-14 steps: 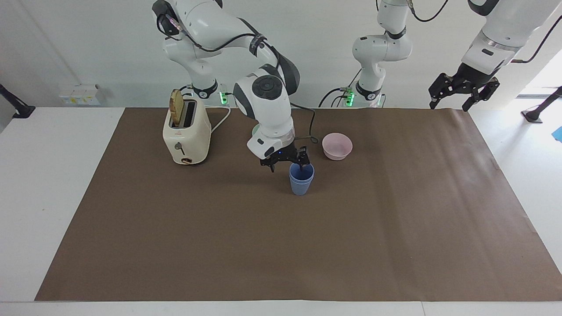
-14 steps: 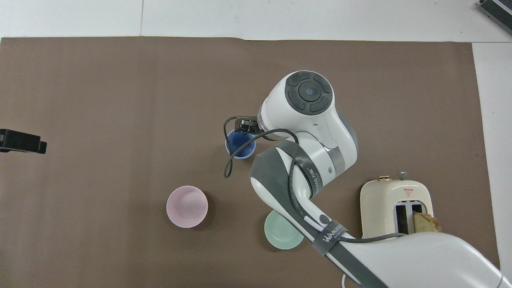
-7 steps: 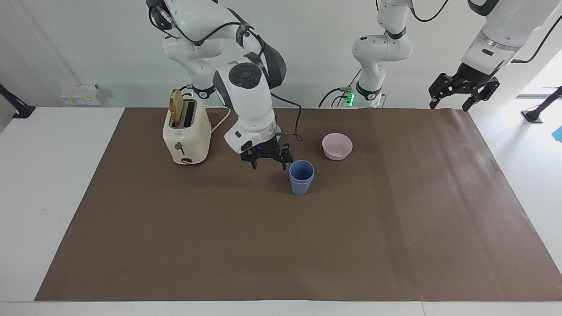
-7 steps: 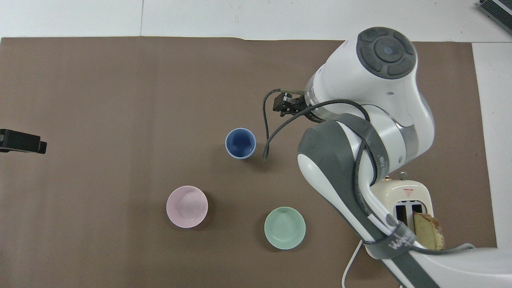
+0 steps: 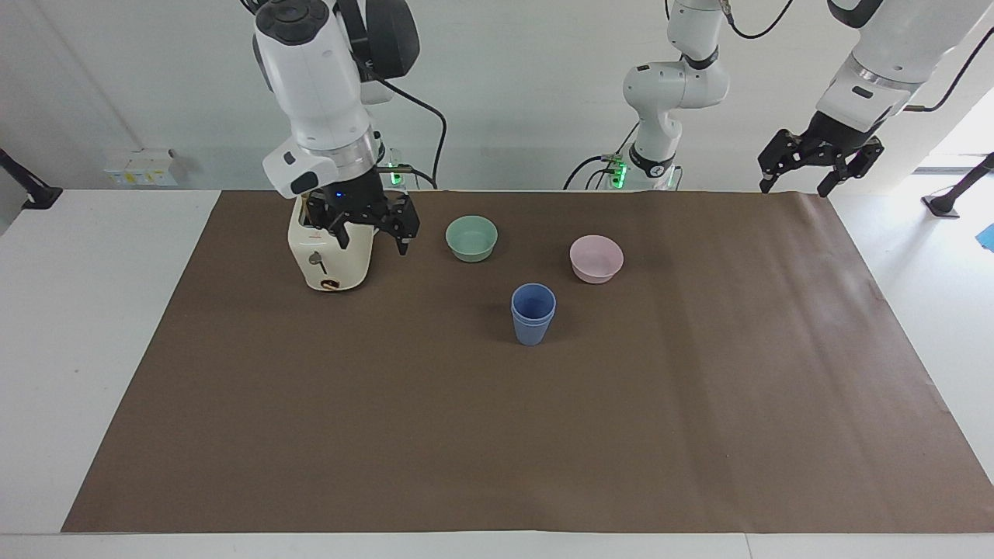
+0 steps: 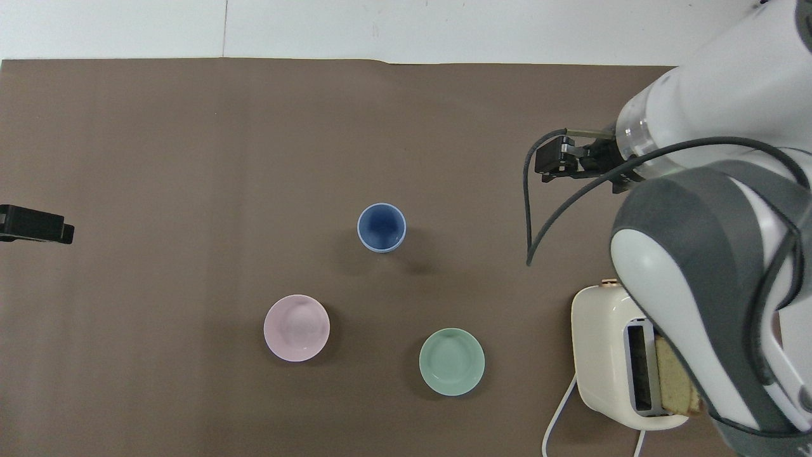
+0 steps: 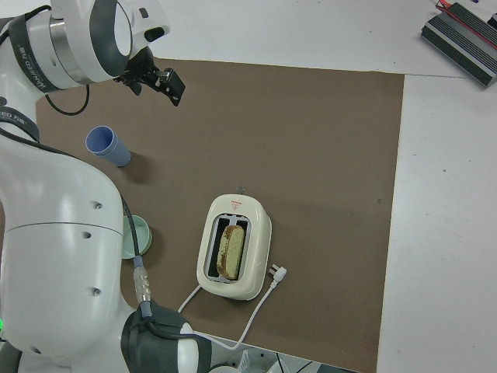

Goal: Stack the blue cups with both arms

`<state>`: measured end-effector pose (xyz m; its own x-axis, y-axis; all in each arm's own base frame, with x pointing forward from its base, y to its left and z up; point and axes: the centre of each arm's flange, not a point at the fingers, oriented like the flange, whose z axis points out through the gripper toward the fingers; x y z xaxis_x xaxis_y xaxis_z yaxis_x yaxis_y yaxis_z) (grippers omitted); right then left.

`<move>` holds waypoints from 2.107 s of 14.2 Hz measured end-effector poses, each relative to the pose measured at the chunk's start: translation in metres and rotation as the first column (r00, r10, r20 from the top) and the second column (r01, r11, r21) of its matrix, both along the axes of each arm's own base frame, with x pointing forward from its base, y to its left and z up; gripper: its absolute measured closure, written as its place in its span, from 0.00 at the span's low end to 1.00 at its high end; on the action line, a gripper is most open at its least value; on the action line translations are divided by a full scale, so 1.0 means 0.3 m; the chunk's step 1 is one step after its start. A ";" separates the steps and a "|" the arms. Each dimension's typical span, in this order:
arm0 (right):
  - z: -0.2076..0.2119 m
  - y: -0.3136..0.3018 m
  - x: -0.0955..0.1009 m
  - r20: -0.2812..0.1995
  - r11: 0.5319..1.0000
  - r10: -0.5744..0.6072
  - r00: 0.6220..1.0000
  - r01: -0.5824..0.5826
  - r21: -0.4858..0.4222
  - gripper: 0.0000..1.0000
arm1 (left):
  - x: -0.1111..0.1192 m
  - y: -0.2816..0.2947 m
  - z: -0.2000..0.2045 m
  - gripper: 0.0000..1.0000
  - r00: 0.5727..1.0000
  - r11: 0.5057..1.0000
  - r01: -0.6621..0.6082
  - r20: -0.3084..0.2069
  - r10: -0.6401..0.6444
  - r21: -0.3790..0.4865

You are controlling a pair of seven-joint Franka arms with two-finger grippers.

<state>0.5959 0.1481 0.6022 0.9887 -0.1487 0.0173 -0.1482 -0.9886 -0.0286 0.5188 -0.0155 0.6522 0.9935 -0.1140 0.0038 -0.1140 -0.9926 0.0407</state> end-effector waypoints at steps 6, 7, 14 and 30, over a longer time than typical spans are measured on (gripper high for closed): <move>0.021 -0.222 0.009 -0.026 0.994 0.111 0.994 -0.111 -0.022 0.00 | 0.000 0.000 0.000 0.00 1.000 1.000 0.000 0.000 0.000 0.000; 0.031 -0.282 0.010 -0.024 0.991 0.127 0.992 -0.128 -0.029 0.00 | 0.000 0.000 0.000 0.00 1.000 1.000 0.000 0.000 0.000 0.000; 0.107 -0.508 -0.027 -0.037 0.991 0.126 0.991 -0.127 -0.035 0.00 | 0.000 0.000 0.000 0.00 1.000 1.000 0.000 0.000 0.000 0.000; 0.121 -0.475 -0.054 -0.041 0.995 0.095 0.995 -0.097 -0.034 0.00 | 0.000 0.000 0.000 0.00 1.000 1.000 0.000 0.000 0.000 0.000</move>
